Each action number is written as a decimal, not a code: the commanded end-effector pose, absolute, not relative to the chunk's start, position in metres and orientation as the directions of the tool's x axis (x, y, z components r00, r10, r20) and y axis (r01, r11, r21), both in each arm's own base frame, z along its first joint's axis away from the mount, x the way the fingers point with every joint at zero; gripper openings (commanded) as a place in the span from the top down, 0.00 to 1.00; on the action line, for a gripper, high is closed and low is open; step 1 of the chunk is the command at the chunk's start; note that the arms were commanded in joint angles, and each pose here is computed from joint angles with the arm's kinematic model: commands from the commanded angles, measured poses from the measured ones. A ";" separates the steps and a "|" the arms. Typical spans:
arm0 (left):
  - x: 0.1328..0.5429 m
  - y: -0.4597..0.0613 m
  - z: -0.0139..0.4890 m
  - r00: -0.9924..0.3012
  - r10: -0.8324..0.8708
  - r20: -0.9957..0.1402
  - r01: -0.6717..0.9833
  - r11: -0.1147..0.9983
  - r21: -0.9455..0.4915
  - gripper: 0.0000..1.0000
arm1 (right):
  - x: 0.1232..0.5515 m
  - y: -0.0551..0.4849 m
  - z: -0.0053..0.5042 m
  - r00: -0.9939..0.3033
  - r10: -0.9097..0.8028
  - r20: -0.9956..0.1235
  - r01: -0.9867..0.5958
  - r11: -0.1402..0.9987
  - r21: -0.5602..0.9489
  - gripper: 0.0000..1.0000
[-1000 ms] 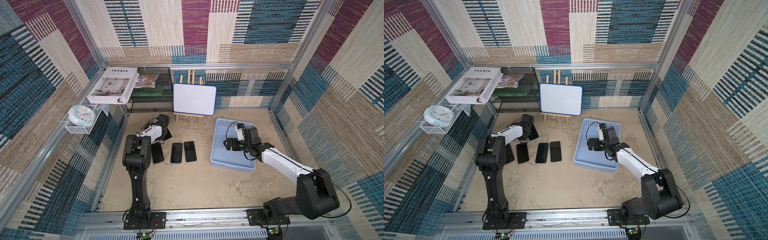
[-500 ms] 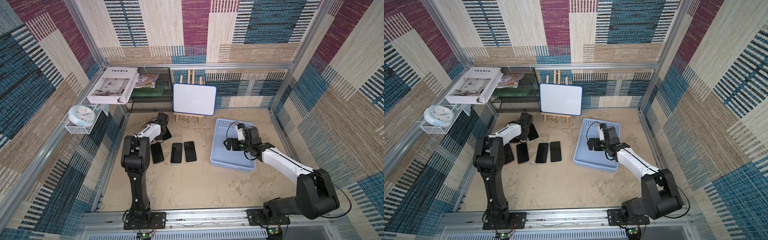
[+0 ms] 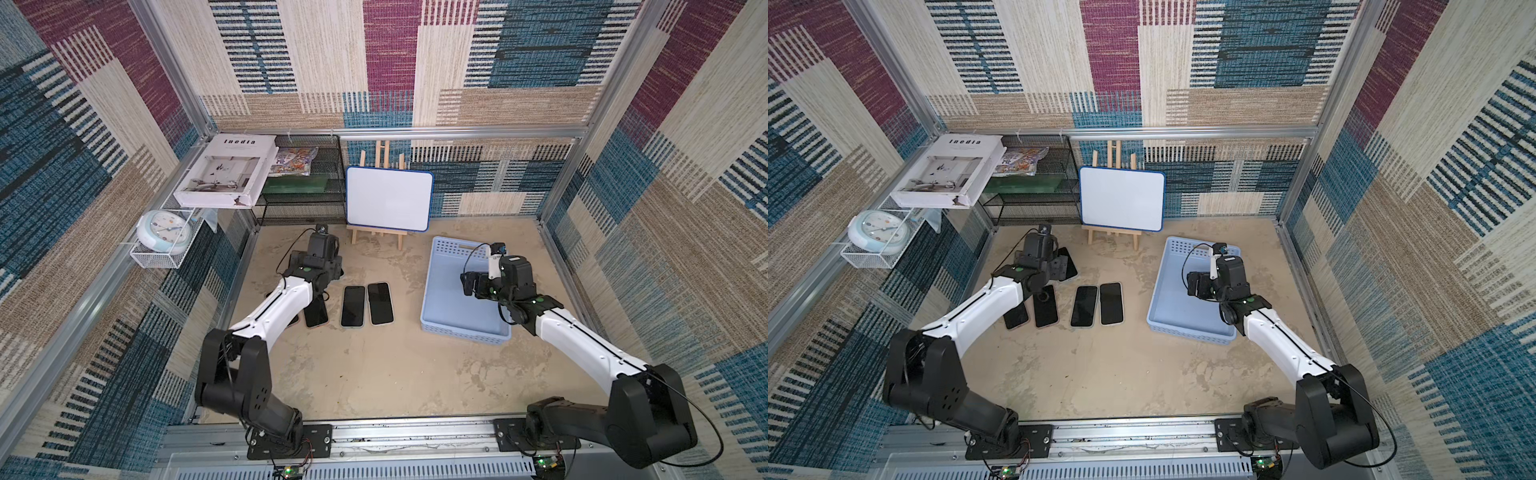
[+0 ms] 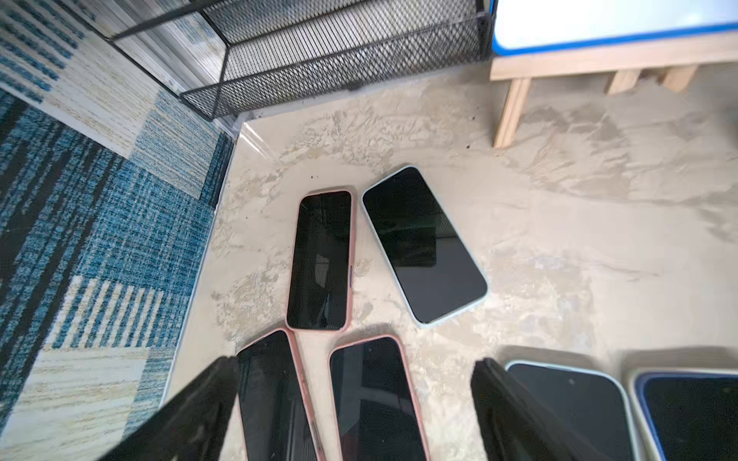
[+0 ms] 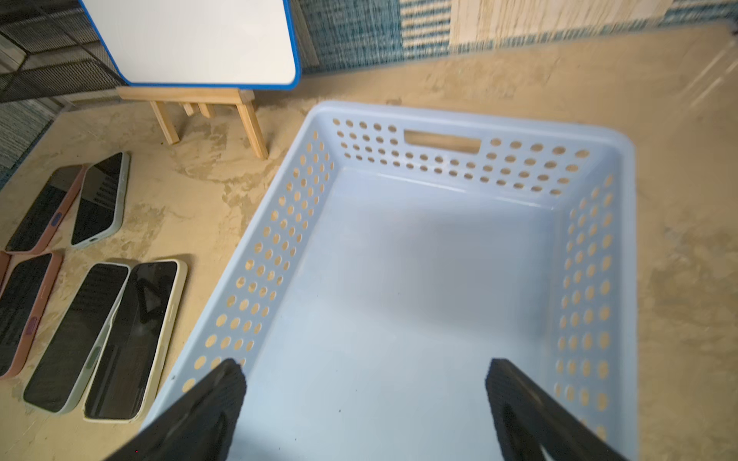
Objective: Take the phone out of the storage box
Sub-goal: Reset both arms
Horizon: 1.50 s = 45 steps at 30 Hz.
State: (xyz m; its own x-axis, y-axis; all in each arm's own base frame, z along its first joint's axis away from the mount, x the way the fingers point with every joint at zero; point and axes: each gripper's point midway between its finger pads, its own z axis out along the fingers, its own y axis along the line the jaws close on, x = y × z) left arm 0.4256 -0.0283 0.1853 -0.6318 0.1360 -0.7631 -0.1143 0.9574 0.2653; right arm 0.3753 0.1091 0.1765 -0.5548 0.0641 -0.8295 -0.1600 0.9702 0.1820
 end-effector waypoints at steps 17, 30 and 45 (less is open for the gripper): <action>0.356 -0.005 0.132 -0.417 0.018 -0.909 -0.125 0.989 0.077 0.01 | 0.369 0.033 0.190 -0.151 -0.068 -0.986 -0.063 0.996 -0.059 0.00; 0.357 0.002 0.125 -0.310 -0.027 -0.950 -0.100 0.995 0.005 0.01 | 0.361 0.011 0.167 -0.094 -0.071 -0.993 -0.056 0.996 -0.066 0.00; 0.377 0.005 0.112 -0.281 0.046 -0.959 -0.069 0.995 0.068 0.01 | 0.369 0.001 0.134 -0.093 -0.067 -0.993 -0.011 0.998 -0.066 0.00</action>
State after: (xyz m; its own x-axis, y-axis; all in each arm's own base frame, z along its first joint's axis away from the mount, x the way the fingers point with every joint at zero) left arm 0.3710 0.0090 0.0979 -0.3469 0.0310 -0.9374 -0.0905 0.9937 0.0663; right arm 0.3653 0.0025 0.1160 -0.1786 -0.0750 -0.9811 -0.0248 0.9971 -0.0717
